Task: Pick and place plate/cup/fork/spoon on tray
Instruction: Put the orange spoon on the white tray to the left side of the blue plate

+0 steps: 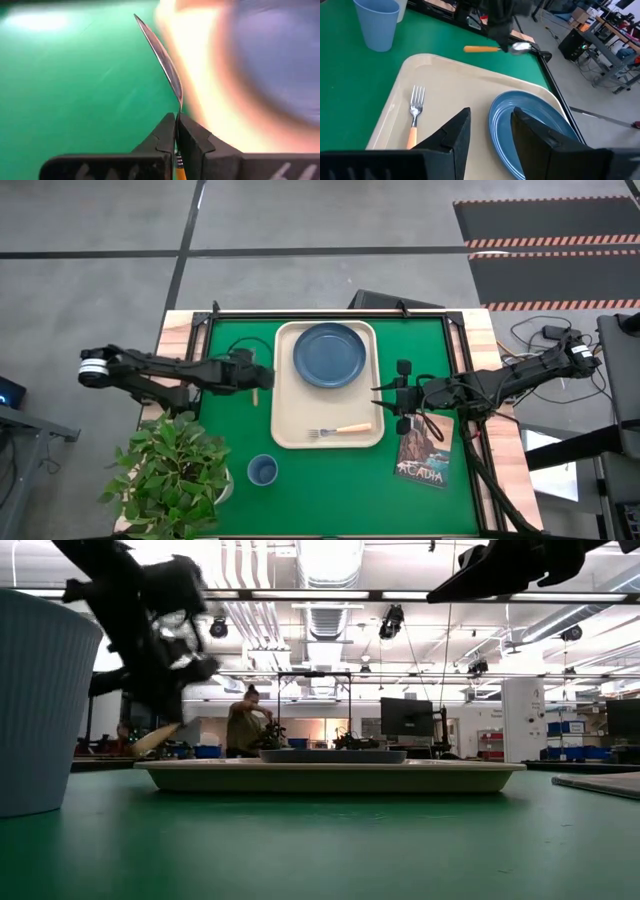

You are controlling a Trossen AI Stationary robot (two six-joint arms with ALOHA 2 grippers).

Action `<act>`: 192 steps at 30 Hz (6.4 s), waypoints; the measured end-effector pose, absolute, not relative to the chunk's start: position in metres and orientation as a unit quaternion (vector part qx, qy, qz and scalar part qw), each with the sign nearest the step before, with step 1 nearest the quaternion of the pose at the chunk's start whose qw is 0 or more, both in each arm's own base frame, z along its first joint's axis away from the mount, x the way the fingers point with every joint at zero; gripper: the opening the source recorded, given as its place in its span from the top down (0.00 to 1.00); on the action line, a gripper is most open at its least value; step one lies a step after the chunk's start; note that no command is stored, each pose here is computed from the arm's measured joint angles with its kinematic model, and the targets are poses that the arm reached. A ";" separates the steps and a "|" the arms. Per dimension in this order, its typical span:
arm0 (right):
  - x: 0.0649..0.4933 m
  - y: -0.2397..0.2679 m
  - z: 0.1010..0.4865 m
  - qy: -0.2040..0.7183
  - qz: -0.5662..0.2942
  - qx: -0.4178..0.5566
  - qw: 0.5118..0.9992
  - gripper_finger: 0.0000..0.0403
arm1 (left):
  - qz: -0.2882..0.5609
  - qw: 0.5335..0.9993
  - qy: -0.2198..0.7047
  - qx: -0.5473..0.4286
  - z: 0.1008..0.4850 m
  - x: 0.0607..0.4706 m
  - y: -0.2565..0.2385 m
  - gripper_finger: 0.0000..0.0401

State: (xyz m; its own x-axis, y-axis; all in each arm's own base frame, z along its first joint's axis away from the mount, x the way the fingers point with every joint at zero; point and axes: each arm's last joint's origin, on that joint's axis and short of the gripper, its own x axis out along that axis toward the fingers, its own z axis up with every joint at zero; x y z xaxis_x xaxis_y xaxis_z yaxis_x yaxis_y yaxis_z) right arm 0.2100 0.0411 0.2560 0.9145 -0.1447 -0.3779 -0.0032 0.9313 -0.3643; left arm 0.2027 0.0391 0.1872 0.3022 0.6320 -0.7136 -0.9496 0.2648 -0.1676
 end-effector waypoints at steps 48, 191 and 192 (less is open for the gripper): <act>0.260 0.021 0.220 -0.056 -0.046 -0.075 0.995 0.56 | 0.062 0.982 -0.176 -0.004 0.250 0.352 -0.020 1.00; 0.282 0.037 0.162 0.435 -0.275 -0.654 0.554 0.90 | 0.168 0.891 0.049 -0.419 0.185 0.361 0.017 0.99; 0.282 0.037 0.162 0.432 -0.272 -0.654 0.558 0.90 | 0.170 0.891 0.049 -0.418 0.185 0.361 0.017 0.99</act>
State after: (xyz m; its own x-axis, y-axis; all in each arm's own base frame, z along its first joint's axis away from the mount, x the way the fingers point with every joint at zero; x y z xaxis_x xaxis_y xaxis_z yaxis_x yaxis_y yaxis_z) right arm 0.2824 0.0372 0.1616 0.4782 -0.8691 -0.1264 -0.2627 -0.0043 -0.9649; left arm 0.3614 0.0169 0.1845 0.9375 0.2611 -0.2301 -0.3439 0.5926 -0.7284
